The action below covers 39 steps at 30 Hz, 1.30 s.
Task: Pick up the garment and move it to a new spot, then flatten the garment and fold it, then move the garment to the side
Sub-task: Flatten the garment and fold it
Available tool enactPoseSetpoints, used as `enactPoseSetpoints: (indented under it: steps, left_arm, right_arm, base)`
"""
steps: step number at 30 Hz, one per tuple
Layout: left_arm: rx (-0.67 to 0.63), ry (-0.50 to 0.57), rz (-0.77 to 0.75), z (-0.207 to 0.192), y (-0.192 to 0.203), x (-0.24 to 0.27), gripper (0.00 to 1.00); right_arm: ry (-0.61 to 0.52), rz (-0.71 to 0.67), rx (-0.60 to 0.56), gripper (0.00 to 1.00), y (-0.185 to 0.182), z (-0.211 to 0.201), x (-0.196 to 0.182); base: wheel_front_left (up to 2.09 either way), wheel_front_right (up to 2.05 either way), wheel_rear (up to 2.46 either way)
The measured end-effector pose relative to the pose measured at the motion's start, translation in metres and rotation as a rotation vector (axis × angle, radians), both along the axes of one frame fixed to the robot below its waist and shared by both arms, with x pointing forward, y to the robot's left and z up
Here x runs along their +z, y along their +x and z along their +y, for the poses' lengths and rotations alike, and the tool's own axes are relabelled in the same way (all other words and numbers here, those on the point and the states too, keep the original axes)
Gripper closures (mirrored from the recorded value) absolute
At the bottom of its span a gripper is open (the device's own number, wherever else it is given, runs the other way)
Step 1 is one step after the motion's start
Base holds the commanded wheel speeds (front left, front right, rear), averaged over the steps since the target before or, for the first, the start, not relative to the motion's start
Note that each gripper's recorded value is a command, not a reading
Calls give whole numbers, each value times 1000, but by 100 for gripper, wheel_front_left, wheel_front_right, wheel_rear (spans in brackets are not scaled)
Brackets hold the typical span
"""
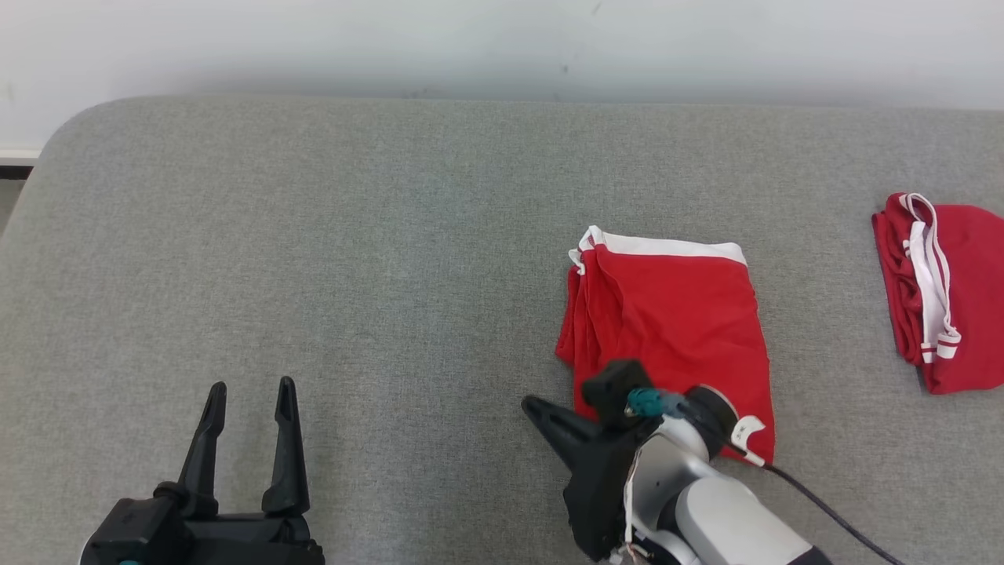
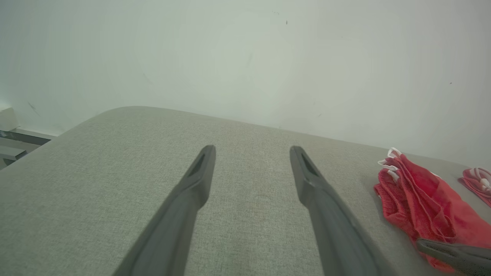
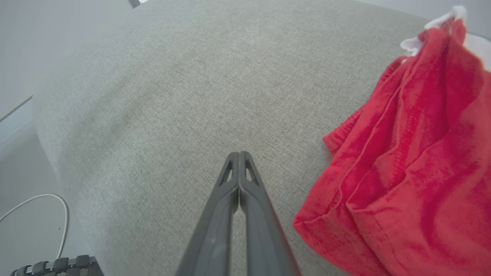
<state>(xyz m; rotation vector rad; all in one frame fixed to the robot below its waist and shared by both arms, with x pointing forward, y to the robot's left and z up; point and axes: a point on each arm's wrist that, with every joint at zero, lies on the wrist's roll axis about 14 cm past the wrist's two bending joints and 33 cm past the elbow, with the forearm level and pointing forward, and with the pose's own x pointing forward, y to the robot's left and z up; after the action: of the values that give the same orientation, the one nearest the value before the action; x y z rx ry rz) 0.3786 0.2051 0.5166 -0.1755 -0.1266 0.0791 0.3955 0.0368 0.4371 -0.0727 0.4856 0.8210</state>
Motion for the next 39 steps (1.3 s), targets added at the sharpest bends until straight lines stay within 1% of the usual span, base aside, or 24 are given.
enactPoseSetpoints:
  steps: [2,5,6,7,10,14,18,22,28,34,39]
  left_arm:
    - [-2,0,-2,-1,0,0,0]
    - [-6,-1,-4,-2,0,1,0]
    - [-6,-2,-3,-2,0,1,0]
    - [-8,-2,-1,-3,-1,0,0]
    - [-11,-3,-5,-5,-1,2,0]
    - [-17,-4,-11,-6,-2,4,0]
    - [-24,-5,-10,-8,-2,3,0]
    - [-26,-4,-8,-9,-1,2,0]
    - [-29,-3,-5,-9,-2,1,0]
    - [-24,-2,-1,-6,-4,0,0]
    - [-19,-1,3,-4,-5,-1,0]
  right_arm:
    - [29,-32,-11,100,6,0,12]
    - [59,-89,-56,100,20,-12,27]
    - [66,-112,-76,75,24,-17,33]
    - [71,-131,-96,0,28,-22,37]
    - [82,-157,-168,0,31,-41,41]
    - [58,-170,-250,0,27,-63,37]
    - [31,-147,-297,0,14,-74,24]
    - [16,-141,-321,0,9,-77,19]
    - [-14,-129,-329,0,9,-79,14]
    - [-35,-100,-277,0,12,-64,8]
    - [-76,-95,-242,0,16,-57,0]
  base:
    - [0,0,0]
    - [0,0,0]
    - [0,0,0]
    - [0,0,0]
    - [0,0,0]
    - [0,0,0]
    - [0,0,0]
    - [0,0,0]
    - [0,0,0]
    - [0,0,0]
    - [0,0,0]
